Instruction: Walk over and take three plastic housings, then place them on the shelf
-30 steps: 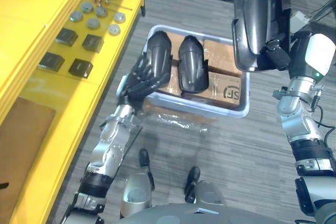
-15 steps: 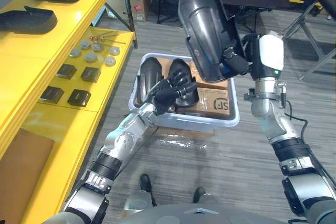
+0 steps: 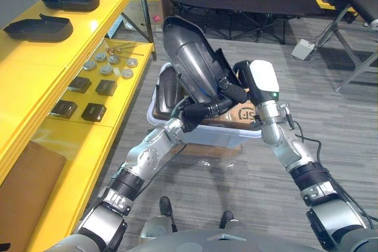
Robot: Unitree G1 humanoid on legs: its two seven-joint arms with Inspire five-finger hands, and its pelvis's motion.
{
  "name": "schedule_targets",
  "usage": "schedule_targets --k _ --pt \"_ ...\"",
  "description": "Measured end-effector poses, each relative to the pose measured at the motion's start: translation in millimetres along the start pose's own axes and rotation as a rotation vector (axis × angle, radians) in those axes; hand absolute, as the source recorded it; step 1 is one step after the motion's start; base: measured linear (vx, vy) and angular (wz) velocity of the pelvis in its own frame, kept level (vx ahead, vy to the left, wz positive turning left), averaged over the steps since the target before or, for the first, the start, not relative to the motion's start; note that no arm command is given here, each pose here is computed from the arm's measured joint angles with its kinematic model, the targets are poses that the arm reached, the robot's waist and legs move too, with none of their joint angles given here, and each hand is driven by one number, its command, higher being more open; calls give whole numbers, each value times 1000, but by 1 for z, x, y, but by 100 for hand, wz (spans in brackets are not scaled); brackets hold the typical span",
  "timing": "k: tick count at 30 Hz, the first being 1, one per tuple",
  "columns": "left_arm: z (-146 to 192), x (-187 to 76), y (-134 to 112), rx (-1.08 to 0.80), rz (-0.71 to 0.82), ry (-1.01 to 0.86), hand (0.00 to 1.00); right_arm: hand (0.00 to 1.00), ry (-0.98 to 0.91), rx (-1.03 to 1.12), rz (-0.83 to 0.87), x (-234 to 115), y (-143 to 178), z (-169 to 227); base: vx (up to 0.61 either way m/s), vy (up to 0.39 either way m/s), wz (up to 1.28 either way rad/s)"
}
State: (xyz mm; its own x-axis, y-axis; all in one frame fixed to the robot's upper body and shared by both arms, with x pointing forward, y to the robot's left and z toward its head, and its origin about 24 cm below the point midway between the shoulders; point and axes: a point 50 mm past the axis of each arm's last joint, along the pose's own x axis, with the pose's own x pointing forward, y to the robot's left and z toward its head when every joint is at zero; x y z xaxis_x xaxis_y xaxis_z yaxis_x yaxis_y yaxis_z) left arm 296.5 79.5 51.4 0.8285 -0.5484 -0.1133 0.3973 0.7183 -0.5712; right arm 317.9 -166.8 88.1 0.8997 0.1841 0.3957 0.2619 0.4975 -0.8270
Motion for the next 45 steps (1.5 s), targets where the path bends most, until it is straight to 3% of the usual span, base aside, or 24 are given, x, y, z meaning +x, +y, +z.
schedule_targets --k 11,12,27,36,37,45 --pt "1 1 3 -44 98 -23 100 0 61 30 59 -22 20 -6 15 7 2" --pt "1 1 3 -51 114 -26 0 0 66 35 64 -26 22 -7 0 0 0" --pt "-15 -5 16 -167 274 -37 0 0 5 46 67 -38 35 5 0 0 0" --pt "-11 -5 13 -94 291 -144 0 0 10 103 9 -36 38 16 0 0 0" --pt "-11 -5 12 -89 291 -147 0 100 11 104 4 -37 38 16 0 0 0" --pt "0 -10 7 -32 369 -298 0 100 0 183 -53 -52 35 23 0 0 -1"
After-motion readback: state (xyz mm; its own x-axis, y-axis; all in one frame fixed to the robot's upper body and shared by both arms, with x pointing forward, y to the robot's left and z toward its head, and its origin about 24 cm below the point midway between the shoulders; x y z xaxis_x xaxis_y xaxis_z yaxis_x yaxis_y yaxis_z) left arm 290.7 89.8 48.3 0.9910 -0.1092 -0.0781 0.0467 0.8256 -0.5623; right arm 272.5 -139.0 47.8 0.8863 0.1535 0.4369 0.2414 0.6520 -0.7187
